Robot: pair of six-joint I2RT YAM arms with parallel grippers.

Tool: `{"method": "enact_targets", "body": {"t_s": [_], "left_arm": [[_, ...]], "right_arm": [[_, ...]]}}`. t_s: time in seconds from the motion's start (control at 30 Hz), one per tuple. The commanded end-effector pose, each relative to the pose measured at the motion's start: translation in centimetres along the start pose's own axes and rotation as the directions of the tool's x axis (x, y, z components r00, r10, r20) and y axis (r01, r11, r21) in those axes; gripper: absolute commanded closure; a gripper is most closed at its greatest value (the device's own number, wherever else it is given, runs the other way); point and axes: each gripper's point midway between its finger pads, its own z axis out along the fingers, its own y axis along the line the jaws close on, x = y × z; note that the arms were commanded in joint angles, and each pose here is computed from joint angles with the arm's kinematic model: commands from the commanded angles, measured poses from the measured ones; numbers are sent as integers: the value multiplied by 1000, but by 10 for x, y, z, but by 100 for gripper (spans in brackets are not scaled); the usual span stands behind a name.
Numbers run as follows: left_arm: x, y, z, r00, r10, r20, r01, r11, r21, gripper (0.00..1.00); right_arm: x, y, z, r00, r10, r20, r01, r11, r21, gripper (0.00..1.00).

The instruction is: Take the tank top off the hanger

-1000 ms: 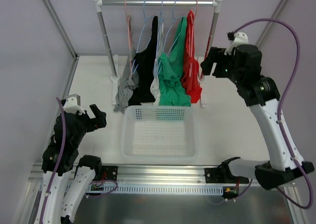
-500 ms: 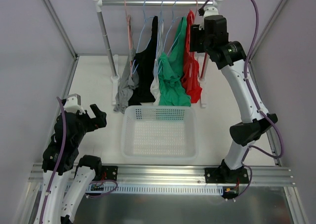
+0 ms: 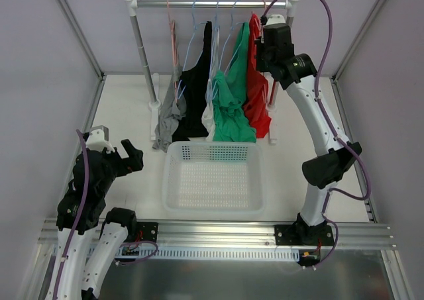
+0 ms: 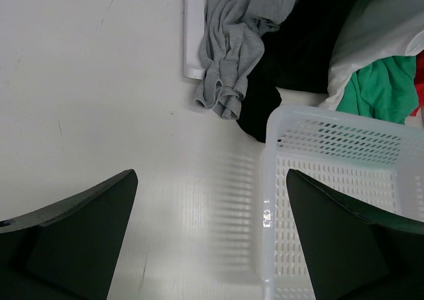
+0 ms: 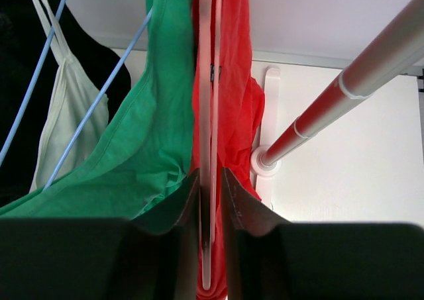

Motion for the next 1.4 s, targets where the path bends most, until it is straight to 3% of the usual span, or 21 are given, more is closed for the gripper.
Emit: {"method": "enact_targets", "body": {"t_s": [0.0,0.13,0.33,0.87,1.37], "left_arm": [[-1,-8,4,1000,-1,0,1,999,38,1],[0,-8,5,1000,1,-2,-1,999,40,1],[0,-9,5,1000,1,-5,-1,999,40,1],[0,-10,4,1000,3,-4,-3,999,51,1],[-2,-14,0,1000,7,15,-8,997,72,1]], "right_arm": [[-32,-9,-13,990,71,118,-77,996,46,81],[-40,-14,-23,983,95,156,-105,993,61,92],[-51,-17,-32,975,108,193,-120,991,53,99],[-77,-17,-70,956,89,278,-87,996,-19,100],[-47,-27,-119,966,57,253,-40,997,-70,100]]}}
